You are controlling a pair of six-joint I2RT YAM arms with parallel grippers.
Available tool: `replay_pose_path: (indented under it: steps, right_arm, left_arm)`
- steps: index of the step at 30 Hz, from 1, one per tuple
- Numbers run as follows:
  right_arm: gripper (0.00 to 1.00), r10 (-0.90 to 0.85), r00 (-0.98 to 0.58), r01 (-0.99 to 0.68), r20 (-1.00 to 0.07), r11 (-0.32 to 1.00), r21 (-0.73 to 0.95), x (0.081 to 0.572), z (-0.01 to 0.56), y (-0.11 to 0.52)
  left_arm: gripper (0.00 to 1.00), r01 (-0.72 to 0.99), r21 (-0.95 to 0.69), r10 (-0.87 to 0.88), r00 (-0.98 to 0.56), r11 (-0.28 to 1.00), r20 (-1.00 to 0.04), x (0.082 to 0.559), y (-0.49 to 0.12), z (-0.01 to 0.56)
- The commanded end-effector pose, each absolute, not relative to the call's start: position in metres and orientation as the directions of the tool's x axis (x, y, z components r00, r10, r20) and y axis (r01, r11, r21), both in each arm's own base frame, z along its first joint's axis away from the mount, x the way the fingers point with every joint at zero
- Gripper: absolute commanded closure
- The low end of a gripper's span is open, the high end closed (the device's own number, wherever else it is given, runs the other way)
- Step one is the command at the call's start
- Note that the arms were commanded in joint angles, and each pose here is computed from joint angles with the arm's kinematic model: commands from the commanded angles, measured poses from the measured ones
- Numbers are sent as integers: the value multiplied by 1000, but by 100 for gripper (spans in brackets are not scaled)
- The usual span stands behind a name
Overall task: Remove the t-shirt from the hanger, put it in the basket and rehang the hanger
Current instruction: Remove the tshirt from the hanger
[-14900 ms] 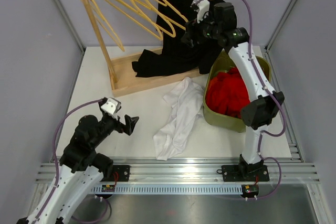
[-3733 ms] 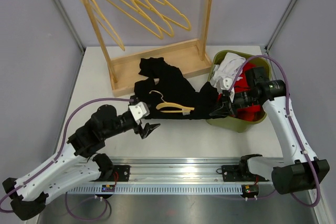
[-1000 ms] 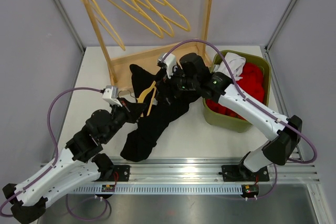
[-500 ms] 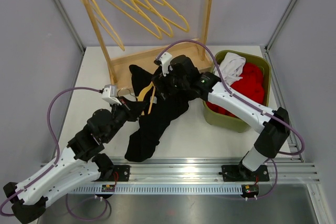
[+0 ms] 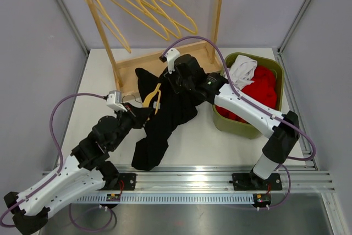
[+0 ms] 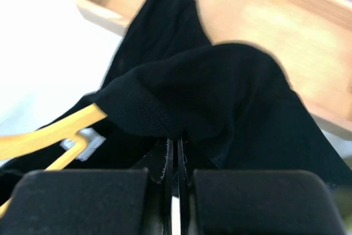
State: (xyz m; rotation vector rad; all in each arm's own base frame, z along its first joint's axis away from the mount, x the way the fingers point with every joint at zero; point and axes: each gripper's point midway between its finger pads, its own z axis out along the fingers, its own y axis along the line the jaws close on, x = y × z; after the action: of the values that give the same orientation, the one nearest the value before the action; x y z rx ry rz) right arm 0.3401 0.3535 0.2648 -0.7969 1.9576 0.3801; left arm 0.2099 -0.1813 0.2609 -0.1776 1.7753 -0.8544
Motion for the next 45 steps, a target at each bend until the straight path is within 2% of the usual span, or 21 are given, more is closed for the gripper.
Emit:
replay_pose_path:
  steps: [1,9,18,21,22,25,28,30,32,33,34,36,39,45]
  right_arm:
    - [100,-310,-182,-535,-933,827,-171,370,327,332]
    - [100,-168,-138,-327,-976,938,-115,448,361,256]
    - [100,-145,-226,-195,-963,976,-101,505,325,197]
    - [100,-93,-222,-277,-971,960,-28,499,333,199]
    - [100,-114,-202,-419,-973,908,-19,486,337,221]
    - [100,-121,-134,-705,-984,709,9,435,358,262]
    - [100,-40,-181,-725,-983,681,106,425,382,271]
    - [100,19,-184,-667,-983,732,139,437,396,266]
    - [100,54,-192,-514,-980,845,147,463,397,244]
    - [100,50,-193,-460,-980,878,135,477,392,238]
    - [100,38,-179,-334,-983,937,97,493,387,216]
    - [100,13,-199,-228,-980,972,59,515,364,193]
    - [100,1,-326,-145,-945,988,51,539,313,159]
    - [100,-82,-506,-242,-859,969,50,534,238,161]
  left_arm:
    - [100,337,-602,-484,-374,724,-791,208,-186,272]
    - [100,521,-472,-204,-490,711,-848,180,-212,244]
    - [100,652,-374,-85,-429,660,-899,150,-199,265]
    - [100,644,-347,-19,-458,682,-889,146,-193,253]
    - [100,640,-339,5,-473,690,-881,146,-193,246]
    - [100,637,-332,36,-493,695,-870,149,-197,236]
    - [100,660,-338,65,-506,671,-860,151,-209,232]
    - [100,692,-344,97,-513,634,-853,148,-219,230]
    - [100,719,-340,114,-502,606,-857,146,-225,235]
    - [100,722,-340,121,-504,603,-855,145,-225,236]
    - [100,726,-332,125,-497,602,-858,145,-224,237]
    - [100,736,-323,121,-479,594,-869,141,-220,245]
    - [100,754,-300,124,-448,584,-885,132,-209,254]
    - [100,749,-255,69,-372,612,-926,128,-188,281]
